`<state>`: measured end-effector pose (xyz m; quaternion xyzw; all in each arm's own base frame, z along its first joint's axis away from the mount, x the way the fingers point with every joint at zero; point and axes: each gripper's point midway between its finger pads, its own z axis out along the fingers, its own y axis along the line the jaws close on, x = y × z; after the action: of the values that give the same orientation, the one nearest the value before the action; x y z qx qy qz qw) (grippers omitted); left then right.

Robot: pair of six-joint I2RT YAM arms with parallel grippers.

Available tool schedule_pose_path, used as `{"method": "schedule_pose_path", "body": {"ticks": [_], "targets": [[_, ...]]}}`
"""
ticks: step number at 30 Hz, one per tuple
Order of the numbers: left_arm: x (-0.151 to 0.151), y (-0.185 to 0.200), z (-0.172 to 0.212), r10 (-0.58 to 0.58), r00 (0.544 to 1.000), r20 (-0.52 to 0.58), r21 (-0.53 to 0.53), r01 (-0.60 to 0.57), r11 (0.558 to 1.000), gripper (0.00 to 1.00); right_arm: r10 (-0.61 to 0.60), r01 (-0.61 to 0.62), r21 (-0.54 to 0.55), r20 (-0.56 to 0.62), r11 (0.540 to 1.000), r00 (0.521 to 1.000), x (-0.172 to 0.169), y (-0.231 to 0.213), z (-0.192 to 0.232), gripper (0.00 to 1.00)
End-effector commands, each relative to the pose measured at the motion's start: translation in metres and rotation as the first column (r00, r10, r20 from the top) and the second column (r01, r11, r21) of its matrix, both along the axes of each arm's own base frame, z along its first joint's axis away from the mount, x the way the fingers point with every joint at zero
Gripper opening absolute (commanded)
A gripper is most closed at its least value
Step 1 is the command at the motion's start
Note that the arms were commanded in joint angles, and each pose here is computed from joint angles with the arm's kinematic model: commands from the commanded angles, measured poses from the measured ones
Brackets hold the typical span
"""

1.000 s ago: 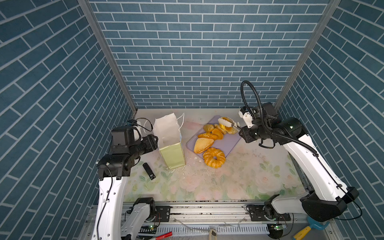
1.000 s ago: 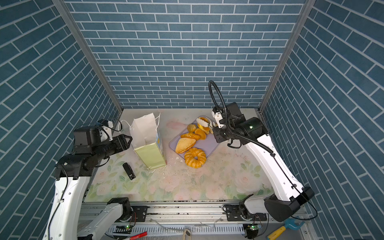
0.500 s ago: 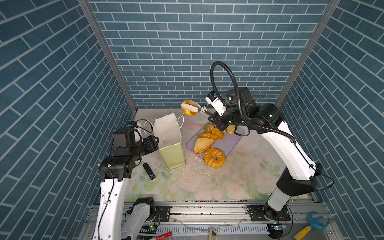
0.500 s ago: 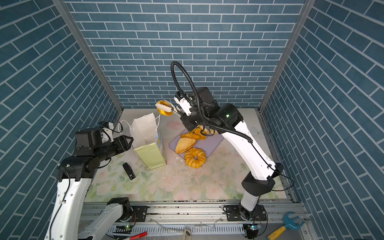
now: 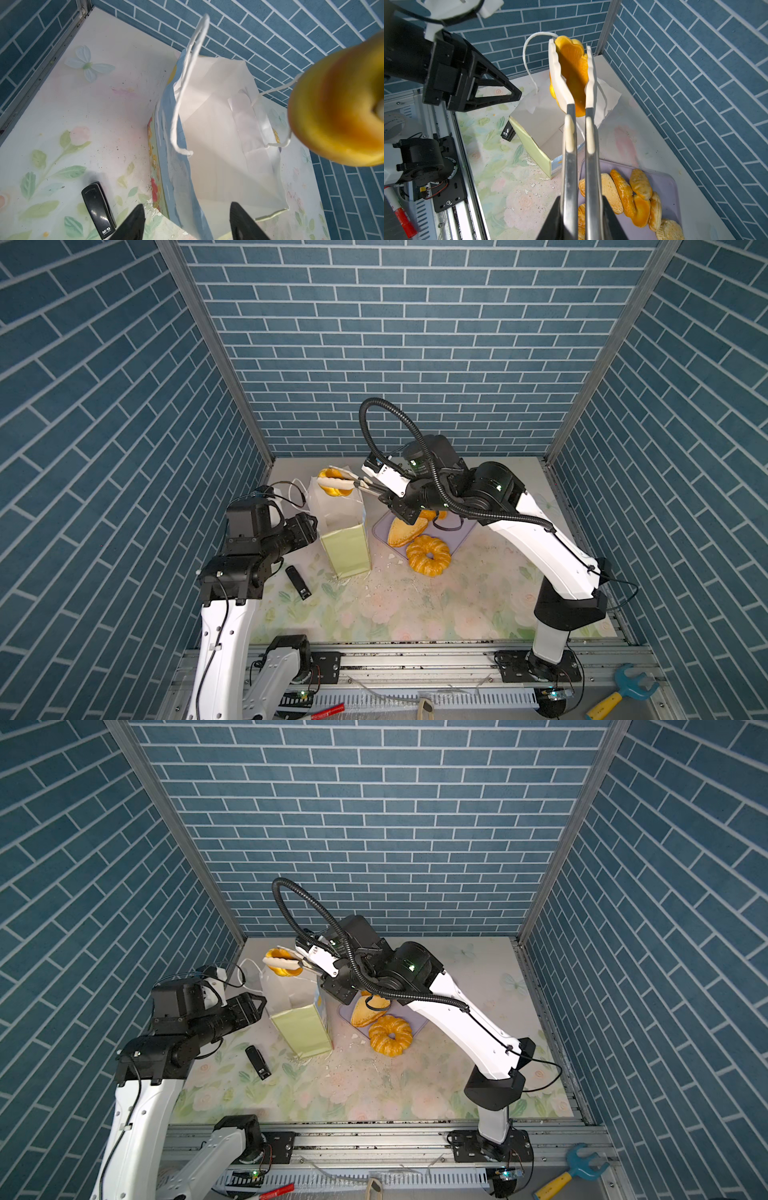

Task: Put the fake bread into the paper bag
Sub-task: 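Carry the tart in the tongs over the paper bag mouth with the right gripper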

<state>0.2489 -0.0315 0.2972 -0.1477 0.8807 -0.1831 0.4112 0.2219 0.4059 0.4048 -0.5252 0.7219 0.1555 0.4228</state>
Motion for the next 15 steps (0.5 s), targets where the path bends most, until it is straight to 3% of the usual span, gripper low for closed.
{"method": "schedule_pose_path", "body": {"ticks": [1, 11, 15], "targets": [[-0.002, 0.005, 0.005, 0.028, 0.999, 0.02, 0.011, -0.028, 1.0, 0.66, -0.004, -0.002, 0.062, 0.096, 0.998, 0.995, 0.003, 0.001, 0.03, 0.24], [-0.008, 0.011, 0.012, 0.062, 0.997, 0.044, 0.026, -0.063, 0.998, 0.66, -0.09, 0.053, 0.166, 0.23, 0.985, 0.969, 0.002, -0.016, 0.077, 0.24], [-0.011, 0.014, 0.015, 0.075, 0.996, 0.056, 0.036, -0.077, 0.996, 0.66, -0.068, 0.029, 0.148, 0.266, 0.989, 0.962, -0.005, -0.016, 0.081, 0.24]]}}
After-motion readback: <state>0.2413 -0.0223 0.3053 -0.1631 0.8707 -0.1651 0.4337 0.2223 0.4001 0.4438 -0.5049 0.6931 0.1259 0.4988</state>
